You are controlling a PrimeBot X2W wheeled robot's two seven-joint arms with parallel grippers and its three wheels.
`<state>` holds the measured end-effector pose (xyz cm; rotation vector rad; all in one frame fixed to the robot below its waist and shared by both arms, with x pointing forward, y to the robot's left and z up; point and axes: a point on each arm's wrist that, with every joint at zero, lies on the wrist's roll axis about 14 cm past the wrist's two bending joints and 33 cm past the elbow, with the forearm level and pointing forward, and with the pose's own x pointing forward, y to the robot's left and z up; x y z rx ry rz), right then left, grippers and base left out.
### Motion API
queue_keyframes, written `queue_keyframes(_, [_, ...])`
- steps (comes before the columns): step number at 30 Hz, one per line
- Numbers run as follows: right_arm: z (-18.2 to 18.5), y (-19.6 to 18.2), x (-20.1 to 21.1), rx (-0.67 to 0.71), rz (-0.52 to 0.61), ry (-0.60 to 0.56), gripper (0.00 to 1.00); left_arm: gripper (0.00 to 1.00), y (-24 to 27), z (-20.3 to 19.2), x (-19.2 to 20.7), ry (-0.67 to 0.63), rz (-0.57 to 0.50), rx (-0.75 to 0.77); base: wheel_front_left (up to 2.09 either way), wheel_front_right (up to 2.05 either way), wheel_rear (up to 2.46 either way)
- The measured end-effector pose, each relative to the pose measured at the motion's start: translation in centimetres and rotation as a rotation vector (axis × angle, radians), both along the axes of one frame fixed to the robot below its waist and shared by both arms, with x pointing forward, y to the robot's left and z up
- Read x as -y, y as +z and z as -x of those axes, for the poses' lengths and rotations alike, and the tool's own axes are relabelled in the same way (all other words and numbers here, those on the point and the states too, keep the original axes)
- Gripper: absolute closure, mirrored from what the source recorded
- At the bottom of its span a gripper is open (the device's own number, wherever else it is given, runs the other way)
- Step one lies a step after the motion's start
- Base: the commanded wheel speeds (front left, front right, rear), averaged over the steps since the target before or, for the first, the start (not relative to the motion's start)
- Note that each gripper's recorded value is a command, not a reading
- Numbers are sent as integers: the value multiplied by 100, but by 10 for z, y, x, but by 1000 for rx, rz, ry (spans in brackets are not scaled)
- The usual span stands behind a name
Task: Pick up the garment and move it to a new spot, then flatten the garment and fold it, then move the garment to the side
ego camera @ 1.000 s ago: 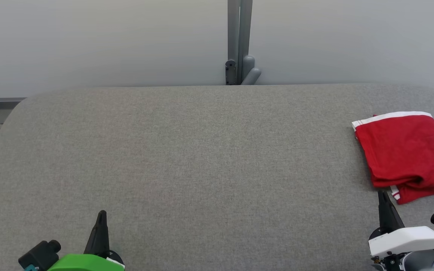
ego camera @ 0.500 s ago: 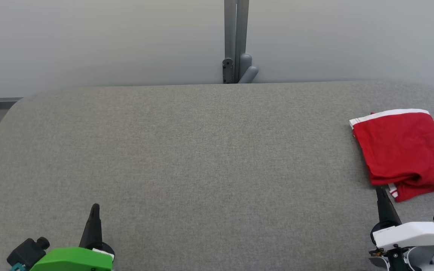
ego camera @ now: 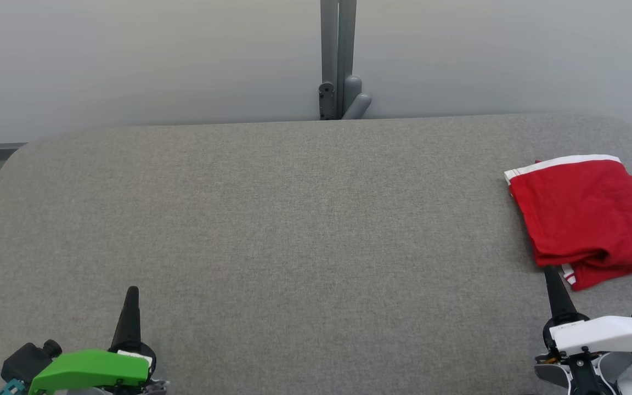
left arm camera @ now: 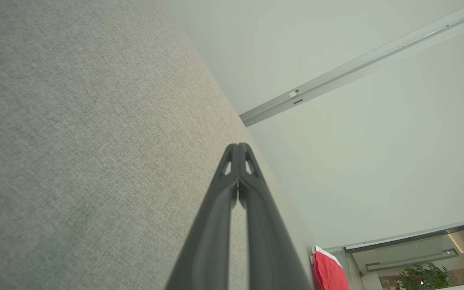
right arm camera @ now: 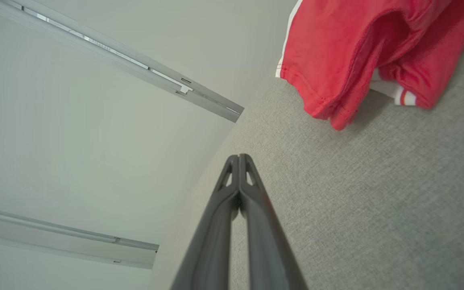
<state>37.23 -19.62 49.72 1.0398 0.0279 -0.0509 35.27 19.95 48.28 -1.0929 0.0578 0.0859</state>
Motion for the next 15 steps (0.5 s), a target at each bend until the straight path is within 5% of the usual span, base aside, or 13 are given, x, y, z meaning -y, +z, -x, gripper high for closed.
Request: queue_keyframes(15, [-3,4,1,11,-160,-1,100,100,7,-9,0,-1,142,21,0,0,0])
